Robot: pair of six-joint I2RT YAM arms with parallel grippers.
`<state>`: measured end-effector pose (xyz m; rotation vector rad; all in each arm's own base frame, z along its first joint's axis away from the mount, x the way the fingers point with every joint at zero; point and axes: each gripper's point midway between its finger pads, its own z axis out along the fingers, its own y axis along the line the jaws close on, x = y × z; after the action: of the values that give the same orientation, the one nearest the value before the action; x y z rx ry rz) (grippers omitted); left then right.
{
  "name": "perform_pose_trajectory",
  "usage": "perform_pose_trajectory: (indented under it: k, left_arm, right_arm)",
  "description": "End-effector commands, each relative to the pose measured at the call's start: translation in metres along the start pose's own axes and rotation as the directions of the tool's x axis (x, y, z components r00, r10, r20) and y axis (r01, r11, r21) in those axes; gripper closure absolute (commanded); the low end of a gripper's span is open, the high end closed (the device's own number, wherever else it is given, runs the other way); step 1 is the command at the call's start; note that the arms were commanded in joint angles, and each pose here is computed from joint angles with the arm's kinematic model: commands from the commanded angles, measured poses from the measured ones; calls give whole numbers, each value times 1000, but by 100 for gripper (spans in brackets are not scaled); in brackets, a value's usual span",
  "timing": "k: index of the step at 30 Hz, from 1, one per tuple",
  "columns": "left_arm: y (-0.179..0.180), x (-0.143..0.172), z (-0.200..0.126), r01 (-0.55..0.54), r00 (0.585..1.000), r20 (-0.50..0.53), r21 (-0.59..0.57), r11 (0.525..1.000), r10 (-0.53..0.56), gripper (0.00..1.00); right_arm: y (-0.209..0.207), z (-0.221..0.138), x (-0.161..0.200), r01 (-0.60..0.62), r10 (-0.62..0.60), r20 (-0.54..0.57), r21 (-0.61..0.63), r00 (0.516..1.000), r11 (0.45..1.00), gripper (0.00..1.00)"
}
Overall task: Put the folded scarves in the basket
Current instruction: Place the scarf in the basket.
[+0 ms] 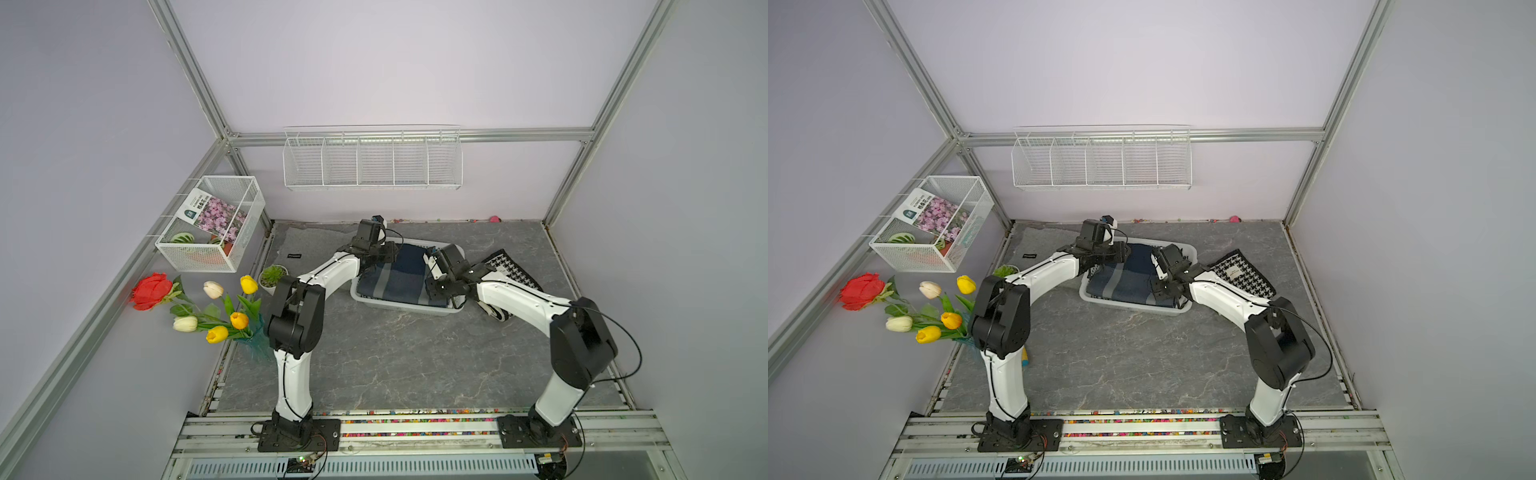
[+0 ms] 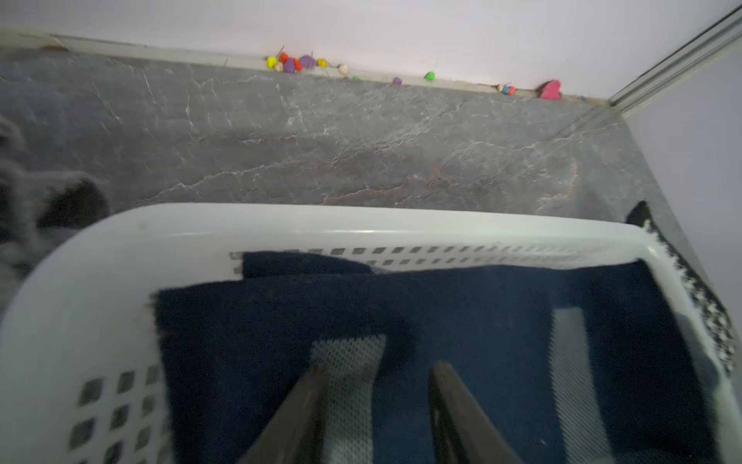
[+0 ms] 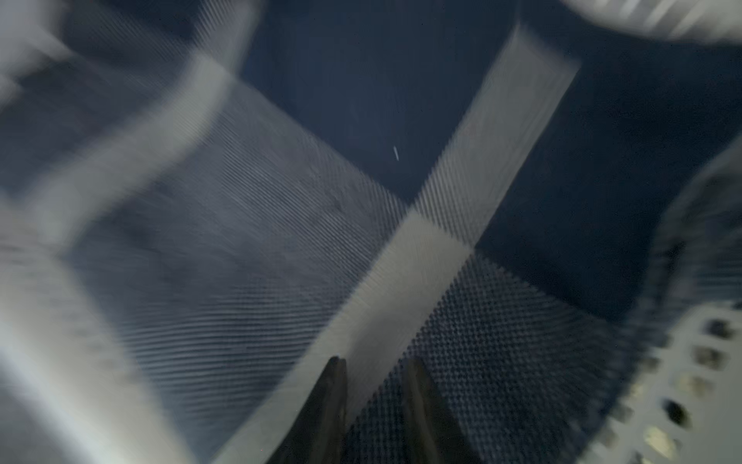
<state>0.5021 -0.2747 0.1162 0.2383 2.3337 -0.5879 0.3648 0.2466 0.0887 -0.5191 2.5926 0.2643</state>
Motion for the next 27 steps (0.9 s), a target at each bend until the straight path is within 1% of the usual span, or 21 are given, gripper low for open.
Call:
perform_pose_trajectory:
  k: [1, 3, 5, 8, 10, 13, 15, 20, 22, 25, 27]
  left_arm:
    - [21, 7, 16, -5, 999, -43, -74, 997, 1, 54]
    - [30, 7, 18, 4, 999, -37, -96, 995, -8, 54]
    - [39, 7, 15, -9, 1000, -27, -145, 989, 5, 54]
    - [52, 4, 9, -43, 999, -19, -227, 973, 40, 52]
    - [56, -2, 1, -45, 999, 8, -260, 965, 48, 52]
    - [47, -13, -9, -46, 997, 50, -228, 973, 59, 51]
    - [35, -22, -20, -47, 995, 77, -189, 981, 63, 51]
    - [4, -46, -63, -67, 982, 164, -160, 985, 93, 49]
    - [-4, -52, -79, -72, 977, 186, -159, 985, 102, 49]
    - [-18, -51, -95, -76, 974, 202, -134, 988, 103, 48]
    - [-29, -40, -98, -75, 979, 184, -92, 993, 91, 49]
  right_arm:
    - [-36, 11, 46, 16, 6, -145, 145, 989, 989, 71]
    - [-35, 11, 46, 21, -1, -140, 139, 990, 990, 71]
    - [-35, 8, 45, 19, 0, -134, 140, 991, 990, 71]
    - [-46, 1, 43, 35, -10, -124, 203, 992, 978, 71]
    - [-51, -2, 43, 41, -13, -122, 229, 992, 973, 71]
    - [-48, -5, 41, 42, -16, -118, 219, 993, 975, 71]
    - [-40, -12, 33, 29, -14, -81, 179, 997, 983, 70]
    - [-15, -62, -8, -22, 19, 56, 51, 998, 998, 67]
    - [-10, -77, -23, -23, 20, 106, 28, 994, 999, 65]
    - [-10, -81, -45, -13, 6, 163, 40, 987, 999, 63]
    - [-8, -73, -57, -14, 7, 168, 38, 986, 999, 63]
